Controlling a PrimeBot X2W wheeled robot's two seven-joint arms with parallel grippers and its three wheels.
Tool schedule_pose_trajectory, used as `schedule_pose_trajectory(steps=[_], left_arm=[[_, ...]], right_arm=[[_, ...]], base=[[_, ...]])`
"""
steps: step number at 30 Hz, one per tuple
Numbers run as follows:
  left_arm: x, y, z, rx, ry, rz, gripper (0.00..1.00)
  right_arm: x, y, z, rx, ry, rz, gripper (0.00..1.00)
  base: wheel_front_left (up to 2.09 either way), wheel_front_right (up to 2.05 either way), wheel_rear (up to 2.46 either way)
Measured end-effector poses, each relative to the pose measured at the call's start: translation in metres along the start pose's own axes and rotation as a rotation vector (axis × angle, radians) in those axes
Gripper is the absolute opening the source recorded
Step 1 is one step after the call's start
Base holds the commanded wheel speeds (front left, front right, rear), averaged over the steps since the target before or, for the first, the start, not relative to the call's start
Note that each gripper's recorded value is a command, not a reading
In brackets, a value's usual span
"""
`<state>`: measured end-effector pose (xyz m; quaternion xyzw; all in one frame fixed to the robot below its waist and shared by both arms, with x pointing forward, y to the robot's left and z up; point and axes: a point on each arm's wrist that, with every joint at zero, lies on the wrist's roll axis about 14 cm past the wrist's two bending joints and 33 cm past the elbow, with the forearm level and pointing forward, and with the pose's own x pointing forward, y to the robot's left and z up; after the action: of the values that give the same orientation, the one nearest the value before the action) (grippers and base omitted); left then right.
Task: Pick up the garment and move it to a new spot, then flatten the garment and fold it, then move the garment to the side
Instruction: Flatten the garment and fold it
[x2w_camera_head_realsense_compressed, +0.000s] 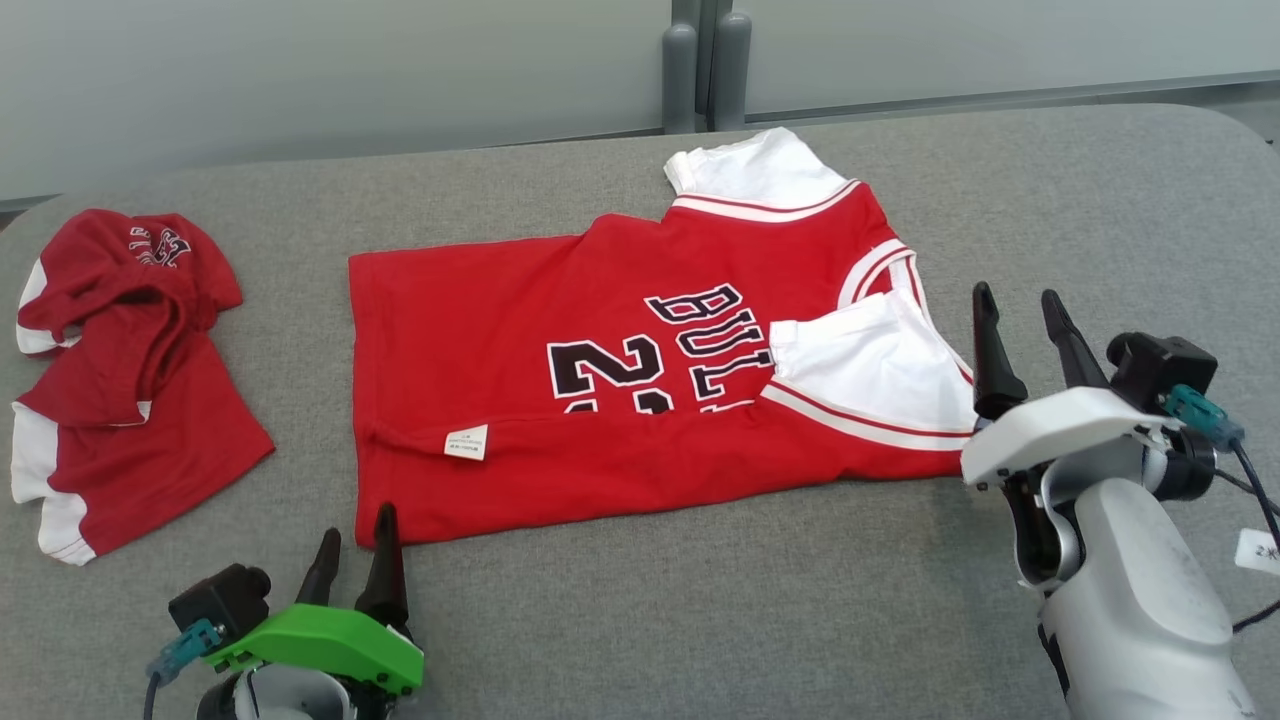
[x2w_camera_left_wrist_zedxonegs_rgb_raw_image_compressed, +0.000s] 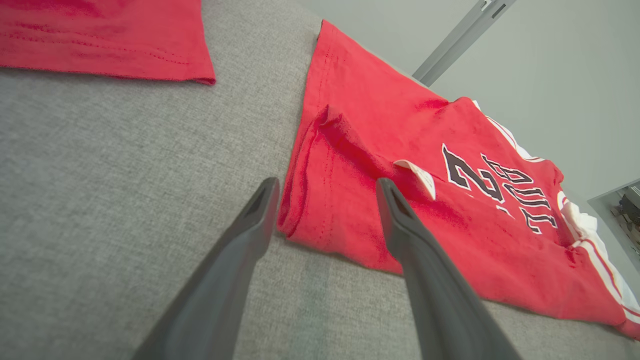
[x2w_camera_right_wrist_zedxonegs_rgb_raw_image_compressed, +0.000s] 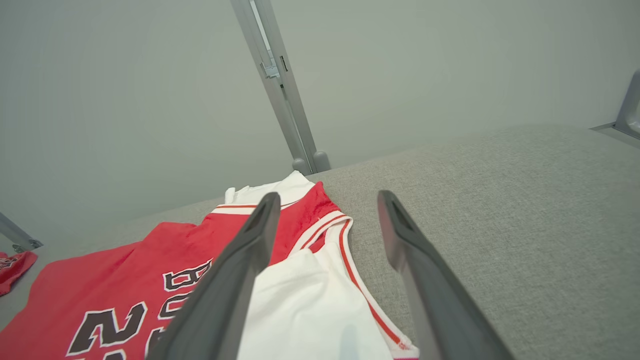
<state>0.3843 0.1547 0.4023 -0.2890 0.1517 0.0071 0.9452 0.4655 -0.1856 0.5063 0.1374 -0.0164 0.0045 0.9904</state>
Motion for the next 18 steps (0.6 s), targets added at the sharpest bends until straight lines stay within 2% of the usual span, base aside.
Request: schedule_pose_trajectory(steps=[15, 16, 18], left_arm=[[0.003, 0.000, -0.033, -0.115, 0.138, 0.050, 1.00], [0.005, 0.000, -0.032, -0.125, 0.134, 0.054, 0.89], [0.009, 0.001, -0.030, -0.141, 0.122, 0.062, 0.47]], right_arm=[[-0.050, -0.028, -0.001, -0.006, -0.020, -0.067, 1.00], [-0.051, -0.029, 0.000, -0.007, -0.021, -0.069, 1.00], [-0.055, -0.031, -0.001, -0.005, -0.019, -0.076, 1.00]], base=[[0.00, 0.00, 0.00], [0.00, 0.00, 0.00], [0.00, 0.00, 0.00]])
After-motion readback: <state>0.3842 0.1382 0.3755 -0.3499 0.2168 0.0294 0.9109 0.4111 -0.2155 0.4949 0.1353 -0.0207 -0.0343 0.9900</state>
